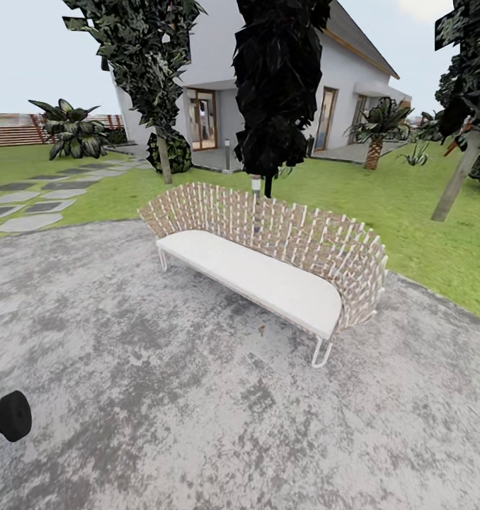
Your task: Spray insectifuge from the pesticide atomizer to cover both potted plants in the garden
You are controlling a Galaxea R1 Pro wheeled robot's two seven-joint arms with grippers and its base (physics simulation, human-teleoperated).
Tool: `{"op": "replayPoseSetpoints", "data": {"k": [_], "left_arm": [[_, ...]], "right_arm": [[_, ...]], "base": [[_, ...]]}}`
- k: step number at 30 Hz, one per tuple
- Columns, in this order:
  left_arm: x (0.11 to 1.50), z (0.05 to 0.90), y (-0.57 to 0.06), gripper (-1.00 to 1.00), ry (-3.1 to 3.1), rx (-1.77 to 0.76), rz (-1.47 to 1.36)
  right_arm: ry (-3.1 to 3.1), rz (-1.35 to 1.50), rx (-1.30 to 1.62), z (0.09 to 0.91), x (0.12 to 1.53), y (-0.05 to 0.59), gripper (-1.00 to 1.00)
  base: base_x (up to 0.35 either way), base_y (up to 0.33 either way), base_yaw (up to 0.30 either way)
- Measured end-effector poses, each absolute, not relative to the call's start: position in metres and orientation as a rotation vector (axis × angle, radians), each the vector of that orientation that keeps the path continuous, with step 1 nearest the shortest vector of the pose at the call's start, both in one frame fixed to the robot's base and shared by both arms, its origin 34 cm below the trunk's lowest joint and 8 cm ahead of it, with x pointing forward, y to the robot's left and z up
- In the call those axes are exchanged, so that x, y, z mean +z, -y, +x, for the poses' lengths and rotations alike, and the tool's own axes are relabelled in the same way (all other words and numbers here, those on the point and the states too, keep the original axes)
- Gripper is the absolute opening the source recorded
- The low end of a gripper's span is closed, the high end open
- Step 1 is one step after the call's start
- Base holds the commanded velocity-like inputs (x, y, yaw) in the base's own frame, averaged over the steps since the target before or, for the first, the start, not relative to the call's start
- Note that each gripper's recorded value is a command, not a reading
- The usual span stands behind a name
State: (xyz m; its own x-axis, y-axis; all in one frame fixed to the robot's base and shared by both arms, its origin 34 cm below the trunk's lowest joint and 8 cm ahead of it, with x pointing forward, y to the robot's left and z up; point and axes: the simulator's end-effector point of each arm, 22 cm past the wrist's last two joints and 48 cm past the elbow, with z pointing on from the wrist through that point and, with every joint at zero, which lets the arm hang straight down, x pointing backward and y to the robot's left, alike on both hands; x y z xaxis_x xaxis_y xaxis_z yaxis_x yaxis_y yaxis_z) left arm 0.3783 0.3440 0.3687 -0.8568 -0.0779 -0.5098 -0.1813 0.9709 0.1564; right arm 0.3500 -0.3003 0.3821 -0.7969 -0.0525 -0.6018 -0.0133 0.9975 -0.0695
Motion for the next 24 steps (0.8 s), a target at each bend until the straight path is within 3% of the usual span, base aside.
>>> {"op": "replayPoseSetpoints", "data": {"k": [10,24], "left_arm": [[0.3688,0.3784,-0.3439,1.00,-2.597,0.270,-0.183],[0.3688,0.3783,-0.3447,1.00,-2.596,0.272,-0.183]], "right_arm": [[-2.494,-0.047,-0.081,0.3493,0.3818,0.3000,1.00],[-2.494,-0.047,-0.082,0.3489,0.3816,0.3001,1.00]], "base": [[0.337,0.022,0.058],[0.337,0.000,0.261]]}}
